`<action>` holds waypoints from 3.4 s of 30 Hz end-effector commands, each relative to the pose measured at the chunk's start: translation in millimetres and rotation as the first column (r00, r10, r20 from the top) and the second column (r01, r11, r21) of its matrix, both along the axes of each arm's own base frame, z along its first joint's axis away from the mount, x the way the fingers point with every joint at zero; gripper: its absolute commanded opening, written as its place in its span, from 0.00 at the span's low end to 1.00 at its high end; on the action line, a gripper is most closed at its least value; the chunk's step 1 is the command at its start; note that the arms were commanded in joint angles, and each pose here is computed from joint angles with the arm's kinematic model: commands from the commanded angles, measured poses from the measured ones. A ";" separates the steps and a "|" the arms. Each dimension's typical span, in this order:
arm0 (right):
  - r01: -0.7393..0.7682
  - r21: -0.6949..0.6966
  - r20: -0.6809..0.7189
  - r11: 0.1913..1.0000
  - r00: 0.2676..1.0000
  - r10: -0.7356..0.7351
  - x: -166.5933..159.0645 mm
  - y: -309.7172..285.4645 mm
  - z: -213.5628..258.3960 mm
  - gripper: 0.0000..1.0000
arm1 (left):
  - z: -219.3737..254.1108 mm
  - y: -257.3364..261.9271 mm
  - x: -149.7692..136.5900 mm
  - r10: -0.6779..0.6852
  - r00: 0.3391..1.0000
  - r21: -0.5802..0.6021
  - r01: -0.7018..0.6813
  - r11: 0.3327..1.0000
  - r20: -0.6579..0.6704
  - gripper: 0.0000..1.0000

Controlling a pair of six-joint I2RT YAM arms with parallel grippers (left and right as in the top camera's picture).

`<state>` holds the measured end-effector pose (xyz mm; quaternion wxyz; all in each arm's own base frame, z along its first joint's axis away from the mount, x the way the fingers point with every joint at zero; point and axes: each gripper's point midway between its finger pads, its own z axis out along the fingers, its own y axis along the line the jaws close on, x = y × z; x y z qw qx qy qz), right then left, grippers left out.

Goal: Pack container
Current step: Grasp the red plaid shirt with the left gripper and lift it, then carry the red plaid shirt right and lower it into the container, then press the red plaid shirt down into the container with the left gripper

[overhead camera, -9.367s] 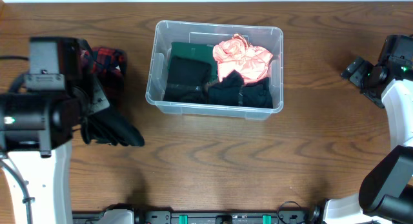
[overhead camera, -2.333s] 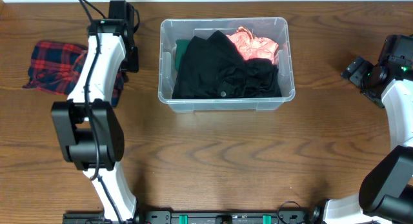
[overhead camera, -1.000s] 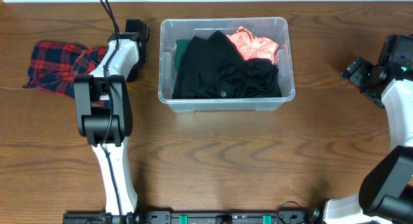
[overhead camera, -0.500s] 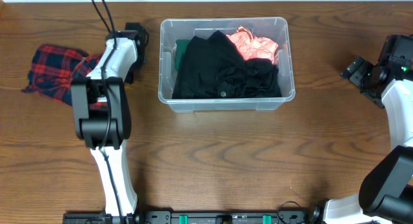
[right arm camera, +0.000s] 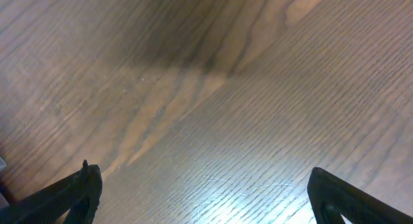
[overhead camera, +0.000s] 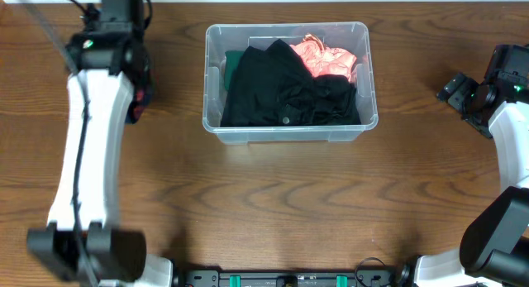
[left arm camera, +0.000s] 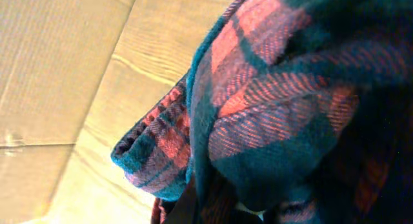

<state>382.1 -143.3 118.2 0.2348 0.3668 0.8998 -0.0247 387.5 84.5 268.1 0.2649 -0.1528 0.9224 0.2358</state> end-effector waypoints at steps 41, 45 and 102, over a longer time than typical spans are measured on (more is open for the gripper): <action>0.014 -0.004 0.022 1.000 1.000 -0.014 2.8 -2.5 8.1 0.99 | 95.7 -236.6 -12.1 -0.388 0.848 -0.246 0.488 0.837 0.361 0.06; 0.014 -0.004 0.022 1.000 1.000 -0.014 2.8 -2.5 8.1 0.99 | 94.7 -234.4 -10.3 -0.346 0.862 -0.262 0.455 0.851 0.370 0.06; 0.013 -0.004 0.022 1.000 1.000 -0.013 3.0 -2.1 7.9 0.99 | -45.8 -417.6 66.7 -0.506 0.800 -0.486 0.599 0.636 0.322 0.56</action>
